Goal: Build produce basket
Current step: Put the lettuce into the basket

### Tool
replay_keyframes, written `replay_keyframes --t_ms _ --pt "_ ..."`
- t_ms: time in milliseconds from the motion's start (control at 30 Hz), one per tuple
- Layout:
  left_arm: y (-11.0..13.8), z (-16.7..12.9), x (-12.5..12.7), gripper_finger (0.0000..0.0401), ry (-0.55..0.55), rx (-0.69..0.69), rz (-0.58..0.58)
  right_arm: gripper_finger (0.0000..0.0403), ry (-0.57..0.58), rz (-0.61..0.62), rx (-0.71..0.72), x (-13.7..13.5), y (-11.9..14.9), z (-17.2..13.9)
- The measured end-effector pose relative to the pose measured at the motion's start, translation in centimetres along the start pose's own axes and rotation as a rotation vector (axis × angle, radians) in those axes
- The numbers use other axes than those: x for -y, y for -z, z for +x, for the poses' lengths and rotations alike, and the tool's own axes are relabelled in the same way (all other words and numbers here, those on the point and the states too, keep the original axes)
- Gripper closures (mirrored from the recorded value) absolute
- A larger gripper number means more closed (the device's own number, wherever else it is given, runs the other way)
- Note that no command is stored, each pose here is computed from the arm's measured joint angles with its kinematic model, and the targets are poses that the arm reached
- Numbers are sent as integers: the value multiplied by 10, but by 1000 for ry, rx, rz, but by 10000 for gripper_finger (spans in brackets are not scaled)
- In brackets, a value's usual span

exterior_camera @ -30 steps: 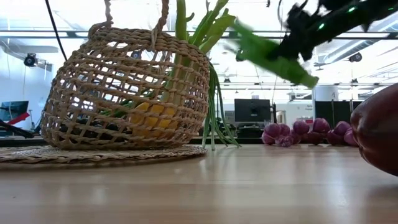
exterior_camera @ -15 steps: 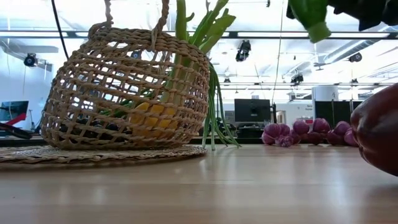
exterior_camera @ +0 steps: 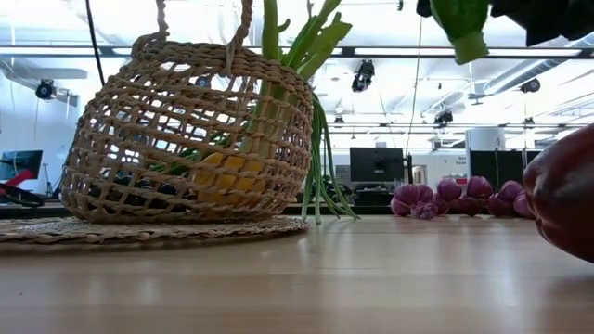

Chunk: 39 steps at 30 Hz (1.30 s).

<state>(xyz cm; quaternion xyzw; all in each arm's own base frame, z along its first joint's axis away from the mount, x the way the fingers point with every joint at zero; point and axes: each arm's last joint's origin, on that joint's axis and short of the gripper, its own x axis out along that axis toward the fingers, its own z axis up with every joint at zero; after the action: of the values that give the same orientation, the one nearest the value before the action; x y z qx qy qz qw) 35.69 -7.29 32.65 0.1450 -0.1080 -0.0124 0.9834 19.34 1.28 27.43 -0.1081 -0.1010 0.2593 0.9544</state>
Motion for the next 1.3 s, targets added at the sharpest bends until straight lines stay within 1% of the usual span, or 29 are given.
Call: replay_keyframes --t_ms 100,167,233,300,433,533,700,800,933,1000,1167,1300 --pt "2 2 -10 39 -33 -5 -92 333 6 -14 4 3 3 5" --pt "6 7 -12 36 -50 4 -109 333 3 -18 -12 5 7 9" --pt "13 12 -10 36 -40 11 -110 333 1 -18 -23 7 9 14" --pt "19 19 -5 35 -1 17 -101 333 3 -16 -21 11 10 20" --pt "30 31 6 35 47 0 -46 333 2 -4 -34 16 11 28" --pt "27 34 9 35 53 12 -12 333 2 1 -42 18 11 31" --pt "17 36 8 39 48 43 -10 332 -5 21 -77 18 17 33" --pt "10 39 7 49 74 72 -12 332 22 12 -98 20 22 35" --pt "11 43 8 67 84 71 -10 332 146 15 -148 26 29 41" --pt "13 44 8 75 78 66 -10 332 174 12 -160 27 30 42" --pt "12 42 11 102 31 37 12 332 183 12 -170 27 32 42" --pt "9 39 13 140 44 -7 35 332 185 14 -174 27 31 41"
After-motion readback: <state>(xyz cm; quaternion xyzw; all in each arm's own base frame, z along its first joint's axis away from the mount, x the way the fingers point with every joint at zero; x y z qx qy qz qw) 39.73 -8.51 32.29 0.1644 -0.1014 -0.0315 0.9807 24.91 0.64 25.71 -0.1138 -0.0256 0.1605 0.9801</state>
